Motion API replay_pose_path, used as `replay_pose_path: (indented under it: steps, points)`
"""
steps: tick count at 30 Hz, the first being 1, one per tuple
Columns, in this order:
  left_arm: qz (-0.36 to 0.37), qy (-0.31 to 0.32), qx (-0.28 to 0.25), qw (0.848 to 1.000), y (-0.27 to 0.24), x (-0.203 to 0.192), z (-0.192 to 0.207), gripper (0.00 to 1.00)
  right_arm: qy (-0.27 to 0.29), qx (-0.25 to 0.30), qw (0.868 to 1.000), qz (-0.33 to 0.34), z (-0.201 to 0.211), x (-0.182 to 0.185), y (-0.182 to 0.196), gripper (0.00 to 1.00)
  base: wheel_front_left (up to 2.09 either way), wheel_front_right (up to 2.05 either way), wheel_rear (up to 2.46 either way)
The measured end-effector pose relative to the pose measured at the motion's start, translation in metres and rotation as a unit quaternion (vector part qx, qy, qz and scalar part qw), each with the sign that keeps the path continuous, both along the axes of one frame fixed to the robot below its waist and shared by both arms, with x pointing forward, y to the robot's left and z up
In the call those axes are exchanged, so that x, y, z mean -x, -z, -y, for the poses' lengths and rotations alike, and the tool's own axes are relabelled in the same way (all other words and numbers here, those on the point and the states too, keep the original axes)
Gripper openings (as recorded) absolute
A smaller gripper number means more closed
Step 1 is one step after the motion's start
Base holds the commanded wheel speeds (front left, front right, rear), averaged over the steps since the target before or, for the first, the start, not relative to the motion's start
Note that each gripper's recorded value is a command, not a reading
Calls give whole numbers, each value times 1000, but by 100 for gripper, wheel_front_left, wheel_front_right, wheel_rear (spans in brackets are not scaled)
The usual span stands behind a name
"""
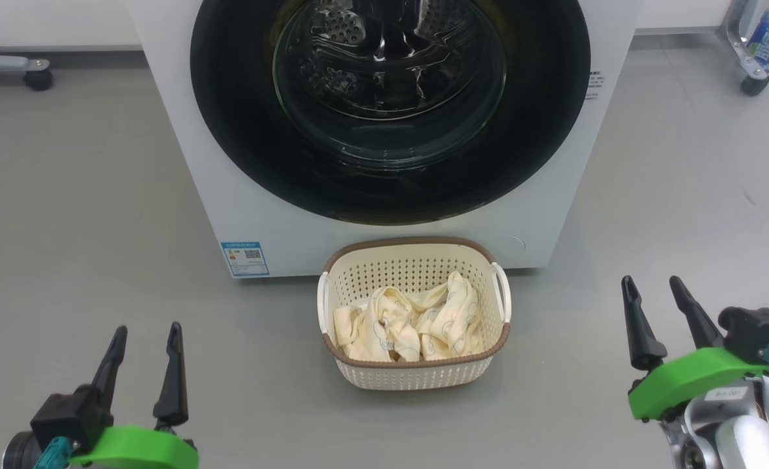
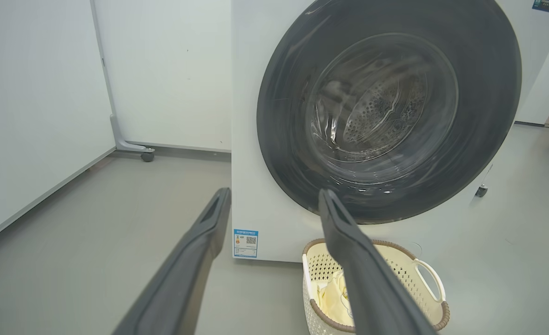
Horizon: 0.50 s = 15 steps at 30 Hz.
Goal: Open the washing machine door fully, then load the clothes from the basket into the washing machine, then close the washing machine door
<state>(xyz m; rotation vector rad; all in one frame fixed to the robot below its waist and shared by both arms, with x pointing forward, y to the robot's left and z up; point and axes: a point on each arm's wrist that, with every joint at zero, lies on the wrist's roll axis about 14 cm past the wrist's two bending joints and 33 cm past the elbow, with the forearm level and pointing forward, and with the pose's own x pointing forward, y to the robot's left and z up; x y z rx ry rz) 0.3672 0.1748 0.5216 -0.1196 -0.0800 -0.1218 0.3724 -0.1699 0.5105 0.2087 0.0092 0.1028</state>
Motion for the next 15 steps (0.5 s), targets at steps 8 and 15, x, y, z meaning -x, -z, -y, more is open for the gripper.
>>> replay_pose_path:
  steps: [8, 15]
  points:
    - [-5, -7, -4, 1000, 1, -1, -2, 100, 1, -1, 1000, -1, 0, 0, 0, 100, 0, 0, 0]
    - [-5, -8, -8, 1000, 2, -1, -4, 100, 2, -3, 1000, 1, -1, 0, -1, 100, 0, 0, 0]
